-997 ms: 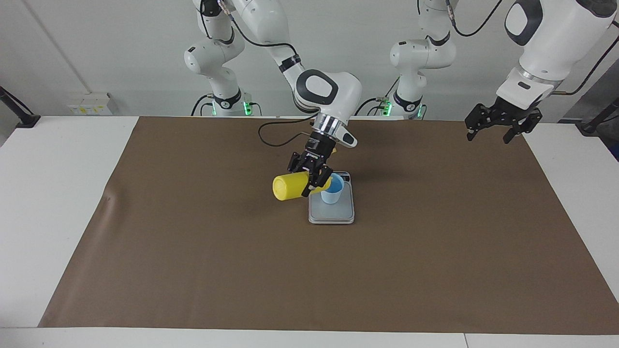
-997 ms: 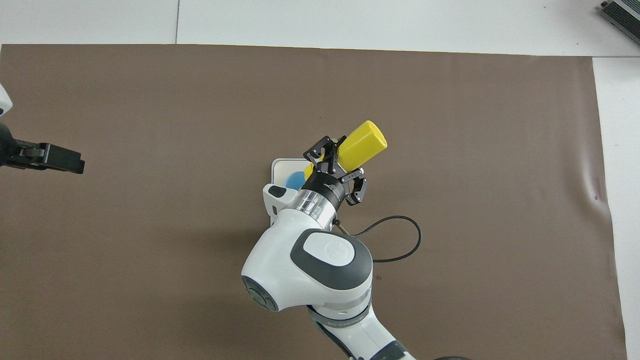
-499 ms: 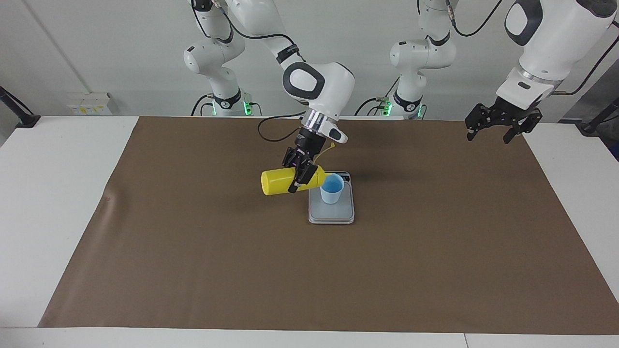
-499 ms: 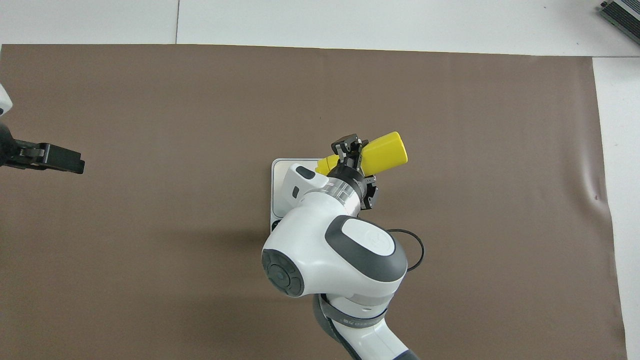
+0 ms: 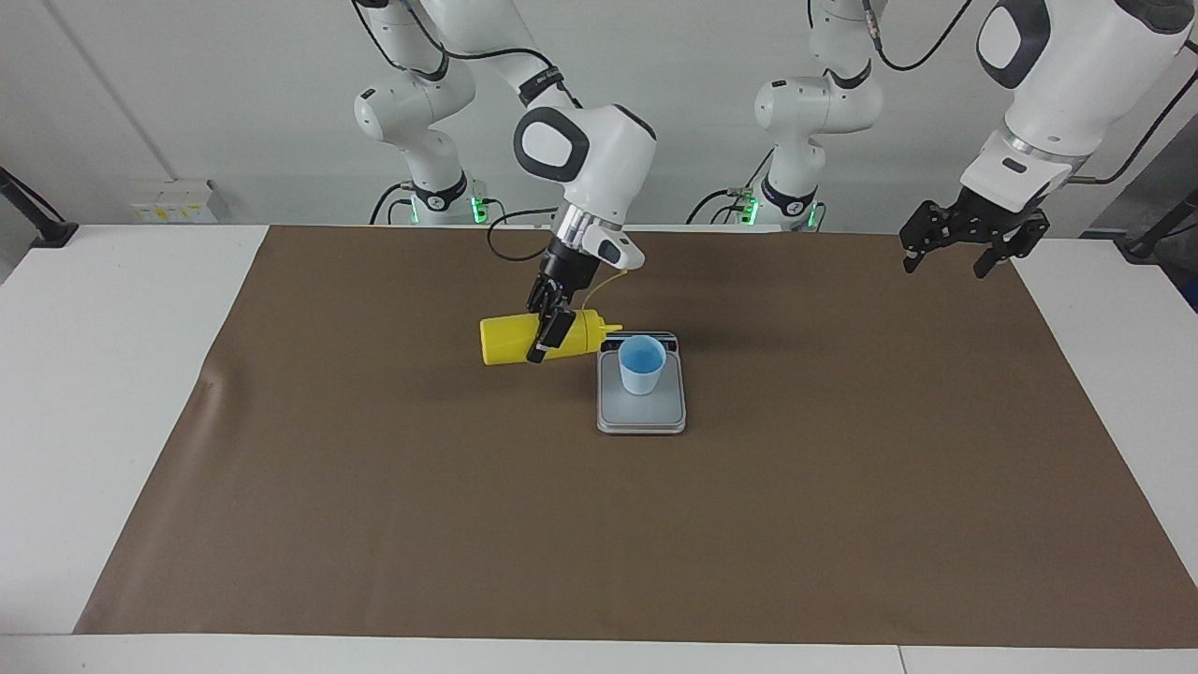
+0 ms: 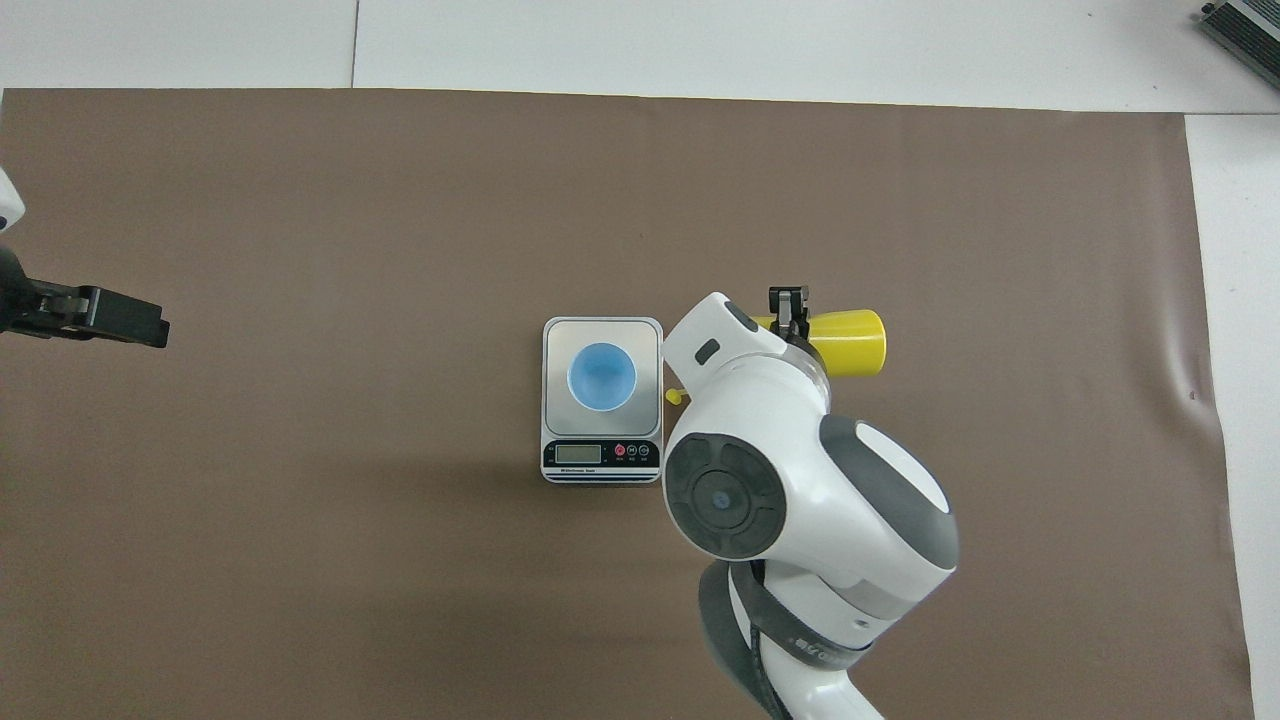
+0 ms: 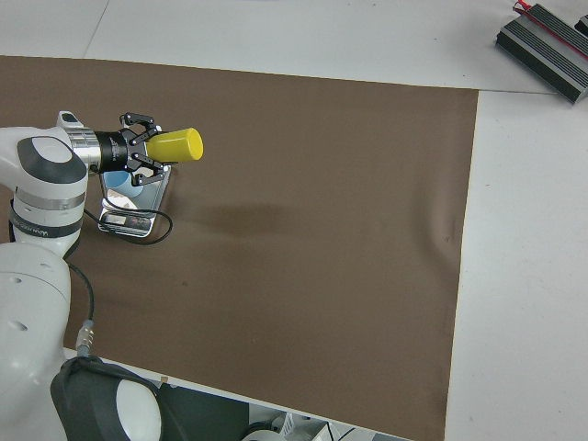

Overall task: Pour seasoning into cup on scale with both arms
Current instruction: 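Turn the bottle upright and carry it back with the right gripper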

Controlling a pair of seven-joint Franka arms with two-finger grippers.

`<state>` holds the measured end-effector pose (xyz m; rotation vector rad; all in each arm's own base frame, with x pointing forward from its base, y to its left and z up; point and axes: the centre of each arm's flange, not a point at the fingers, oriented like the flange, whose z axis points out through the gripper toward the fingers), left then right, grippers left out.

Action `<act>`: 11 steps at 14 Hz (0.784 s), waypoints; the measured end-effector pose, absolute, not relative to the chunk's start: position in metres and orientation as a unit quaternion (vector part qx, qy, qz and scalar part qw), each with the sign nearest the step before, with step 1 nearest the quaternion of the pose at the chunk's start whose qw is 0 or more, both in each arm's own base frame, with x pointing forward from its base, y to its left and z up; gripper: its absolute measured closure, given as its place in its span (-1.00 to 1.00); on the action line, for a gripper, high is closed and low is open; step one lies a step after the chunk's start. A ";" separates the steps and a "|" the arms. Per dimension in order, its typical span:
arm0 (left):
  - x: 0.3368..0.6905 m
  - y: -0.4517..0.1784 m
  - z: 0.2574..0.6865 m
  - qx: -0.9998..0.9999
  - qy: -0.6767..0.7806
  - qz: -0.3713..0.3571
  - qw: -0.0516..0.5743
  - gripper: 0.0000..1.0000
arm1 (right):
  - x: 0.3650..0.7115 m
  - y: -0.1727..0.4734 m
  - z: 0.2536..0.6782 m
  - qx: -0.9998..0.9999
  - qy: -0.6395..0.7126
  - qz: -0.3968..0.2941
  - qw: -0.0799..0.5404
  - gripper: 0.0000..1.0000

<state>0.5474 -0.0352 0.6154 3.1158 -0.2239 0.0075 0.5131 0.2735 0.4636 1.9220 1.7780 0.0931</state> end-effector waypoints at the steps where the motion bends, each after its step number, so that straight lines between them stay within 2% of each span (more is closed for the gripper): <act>1: 0.547 -0.035 0.615 0.997 -0.072 0.002 0.009 -1.00 | 0.514 0.259 0.469 0.726 0.643 0.045 0.240 -0.15; 6: 0.547 -0.035 0.615 0.997 -0.072 0.002 0.009 -1.00 | 0.506 0.204 0.468 0.798 0.579 0.080 0.145 -0.15; 11: 0.547 -0.035 0.615 0.997 -0.072 0.002 0.009 -1.00 | 0.507 0.147 0.447 0.827 0.551 0.105 0.041 -0.15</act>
